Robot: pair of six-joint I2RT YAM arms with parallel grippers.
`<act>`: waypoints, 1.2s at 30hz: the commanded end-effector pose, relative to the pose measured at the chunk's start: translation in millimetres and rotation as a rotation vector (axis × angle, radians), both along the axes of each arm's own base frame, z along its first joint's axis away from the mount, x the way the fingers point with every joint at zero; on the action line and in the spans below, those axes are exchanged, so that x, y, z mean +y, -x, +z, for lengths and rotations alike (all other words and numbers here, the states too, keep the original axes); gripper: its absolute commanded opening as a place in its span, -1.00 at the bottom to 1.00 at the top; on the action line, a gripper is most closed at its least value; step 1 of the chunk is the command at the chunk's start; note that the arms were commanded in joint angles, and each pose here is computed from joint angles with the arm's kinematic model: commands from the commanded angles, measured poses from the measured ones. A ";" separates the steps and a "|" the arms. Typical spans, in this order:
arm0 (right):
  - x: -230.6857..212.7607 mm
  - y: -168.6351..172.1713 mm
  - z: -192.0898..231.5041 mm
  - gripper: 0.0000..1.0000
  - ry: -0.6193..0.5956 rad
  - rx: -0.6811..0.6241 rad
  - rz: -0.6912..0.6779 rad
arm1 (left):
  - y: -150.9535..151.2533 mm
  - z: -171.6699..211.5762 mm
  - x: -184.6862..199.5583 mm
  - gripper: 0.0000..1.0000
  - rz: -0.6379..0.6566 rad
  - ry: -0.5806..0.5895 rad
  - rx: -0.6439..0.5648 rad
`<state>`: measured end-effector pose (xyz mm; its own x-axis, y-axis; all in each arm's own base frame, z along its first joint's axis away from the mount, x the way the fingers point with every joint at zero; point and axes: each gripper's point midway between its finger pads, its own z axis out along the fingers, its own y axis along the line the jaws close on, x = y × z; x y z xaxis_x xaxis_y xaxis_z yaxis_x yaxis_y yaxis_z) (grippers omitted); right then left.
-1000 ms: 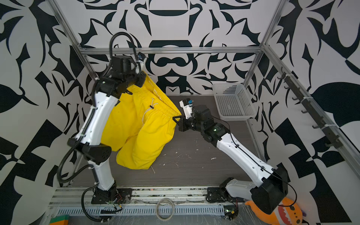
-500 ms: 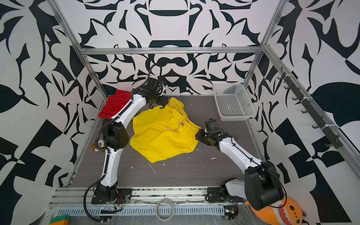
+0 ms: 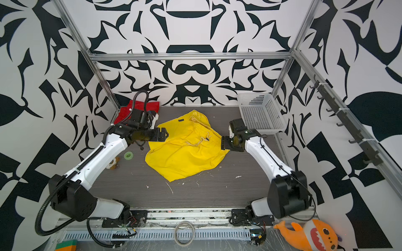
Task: Fold and stack the shorts
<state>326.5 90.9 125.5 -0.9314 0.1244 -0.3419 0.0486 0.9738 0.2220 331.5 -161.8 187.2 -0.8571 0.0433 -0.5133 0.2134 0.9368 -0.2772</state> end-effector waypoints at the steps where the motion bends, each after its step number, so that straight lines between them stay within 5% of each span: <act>1: -2.2 -18.2 -8.7 0.57 -0.065 -0.005 0.043 | 26.7 -26.4 8.4 0.90 0.154 0.106 0.116; 7: -12.1 -44.6 -36.1 0.61 -0.125 -0.018 0.017 | 52.5 -52.7 26.5 0.97 0.366 0.254 0.144; 13: 1.8 -61.8 -58.0 0.51 -0.317 -0.008 0.006 | 68.1 -83.3 51.8 0.99 0.572 0.354 0.187; 24: -21.0 -37.2 -89.3 0.41 -0.171 0.113 -0.039 | 67.1 -125.2 55.5 0.85 0.680 0.458 0.273; 27: -17.7 -25.5 -95.1 0.21 -0.190 0.143 -0.034 | 59.6 -132.0 52.7 0.72 0.681 0.466 0.280; 31: -15.8 -11.8 -102.8 0.04 -0.207 0.174 -0.038 | 49.3 -135.9 50.7 0.15 0.679 0.463 0.278; 36: -13.2 1.4 -103.0 -0.65 -0.228 0.182 -0.046 | 33.5 -110.9 50.8 -0.49 0.609 0.391 0.230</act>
